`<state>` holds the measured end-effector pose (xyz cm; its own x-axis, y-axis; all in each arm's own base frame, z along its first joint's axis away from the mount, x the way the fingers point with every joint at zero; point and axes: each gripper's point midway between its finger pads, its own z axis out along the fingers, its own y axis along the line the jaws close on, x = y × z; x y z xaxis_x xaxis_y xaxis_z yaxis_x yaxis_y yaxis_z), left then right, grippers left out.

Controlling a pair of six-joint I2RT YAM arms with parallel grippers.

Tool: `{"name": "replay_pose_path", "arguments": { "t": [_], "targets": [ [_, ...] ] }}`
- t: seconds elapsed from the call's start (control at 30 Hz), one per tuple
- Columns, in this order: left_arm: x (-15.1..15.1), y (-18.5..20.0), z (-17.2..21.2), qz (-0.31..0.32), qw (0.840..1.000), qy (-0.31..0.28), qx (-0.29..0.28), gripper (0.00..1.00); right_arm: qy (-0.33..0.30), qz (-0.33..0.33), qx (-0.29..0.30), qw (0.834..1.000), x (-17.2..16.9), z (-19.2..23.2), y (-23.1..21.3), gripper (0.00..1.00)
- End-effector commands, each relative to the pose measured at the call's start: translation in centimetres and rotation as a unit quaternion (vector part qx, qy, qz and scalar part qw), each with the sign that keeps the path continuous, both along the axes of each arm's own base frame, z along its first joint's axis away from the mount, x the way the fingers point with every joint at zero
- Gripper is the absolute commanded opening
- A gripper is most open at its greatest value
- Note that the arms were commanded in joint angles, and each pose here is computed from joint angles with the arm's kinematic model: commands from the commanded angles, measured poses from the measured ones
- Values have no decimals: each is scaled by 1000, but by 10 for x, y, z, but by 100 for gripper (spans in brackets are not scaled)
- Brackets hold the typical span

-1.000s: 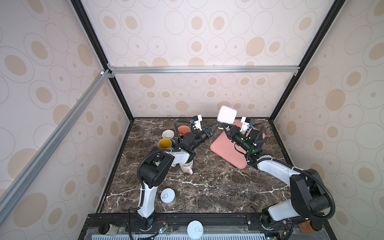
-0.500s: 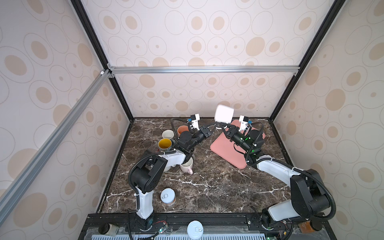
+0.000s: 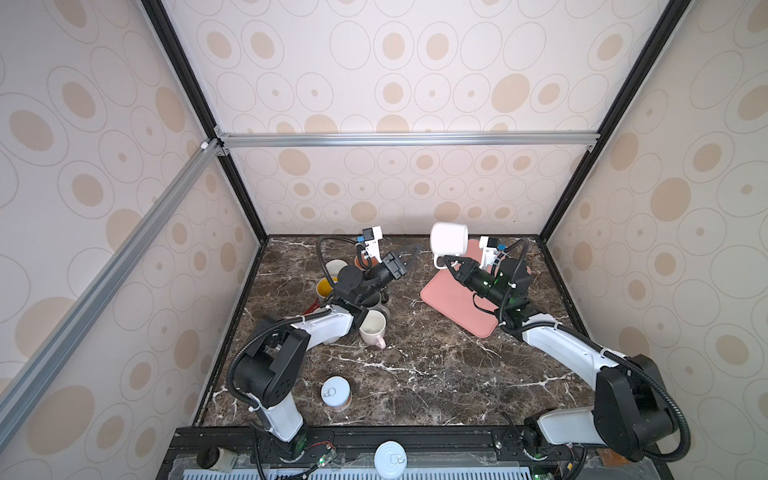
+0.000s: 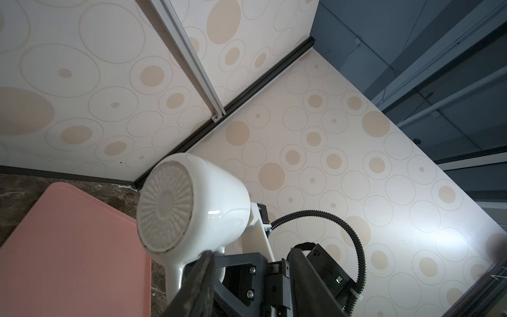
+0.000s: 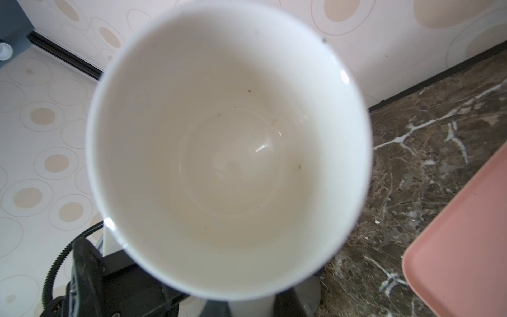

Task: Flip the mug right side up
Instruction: 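Grasp the raised white mug's rim with the right gripper beside the left gripper, then carry the white mug toward the mug cluster with the right gripper while the left withdraws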

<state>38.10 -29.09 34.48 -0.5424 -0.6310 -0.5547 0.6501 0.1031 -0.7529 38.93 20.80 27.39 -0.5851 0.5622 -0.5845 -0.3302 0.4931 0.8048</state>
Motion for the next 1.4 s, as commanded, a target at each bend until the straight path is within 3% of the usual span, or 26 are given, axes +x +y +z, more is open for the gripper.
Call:
{"name": "replay_pose_path", "arguments": {
  "t": [0.0, 0.13, 0.3, 0.53, 0.73, 0.97, 1.17, 1.37],
  "targets": [
    [-1, 37, 20, 58, 996, -53, 42, 45, -95, 13, -39, 995, -16, 57, 2, 0],
    [4, 81, 20, 138, 980, -64, 129, 47, -100, 33, -125, 987, -30, 52, 16, 0],
    [8, 148, 15, 237, 945, -51, 218, 49, -103, 68, -238, 963, -42, 36, 46, 0],
    [5, 256, -24, 357, 883, 68, 296, 55, -145, 143, -357, 912, -73, 18, 116, 0],
    [-11, 312, -45, 376, 885, 118, 248, 56, -202, 241, -424, 849, -121, 1, 183, 0],
    [-15, 320, -57, 366, 893, 133, 227, 55, -236, 358, -474, 769, -167, -37, 246, 0],
    [-17, 317, -56, 355, 894, 126, 243, 54, -228, 408, -502, 728, -175, -67, 273, 0],
    [-21, 319, -52, 362, 879, 118, 286, 53, -217, 430, -533, 695, -177, -97, 292, 0]
  ]
}}
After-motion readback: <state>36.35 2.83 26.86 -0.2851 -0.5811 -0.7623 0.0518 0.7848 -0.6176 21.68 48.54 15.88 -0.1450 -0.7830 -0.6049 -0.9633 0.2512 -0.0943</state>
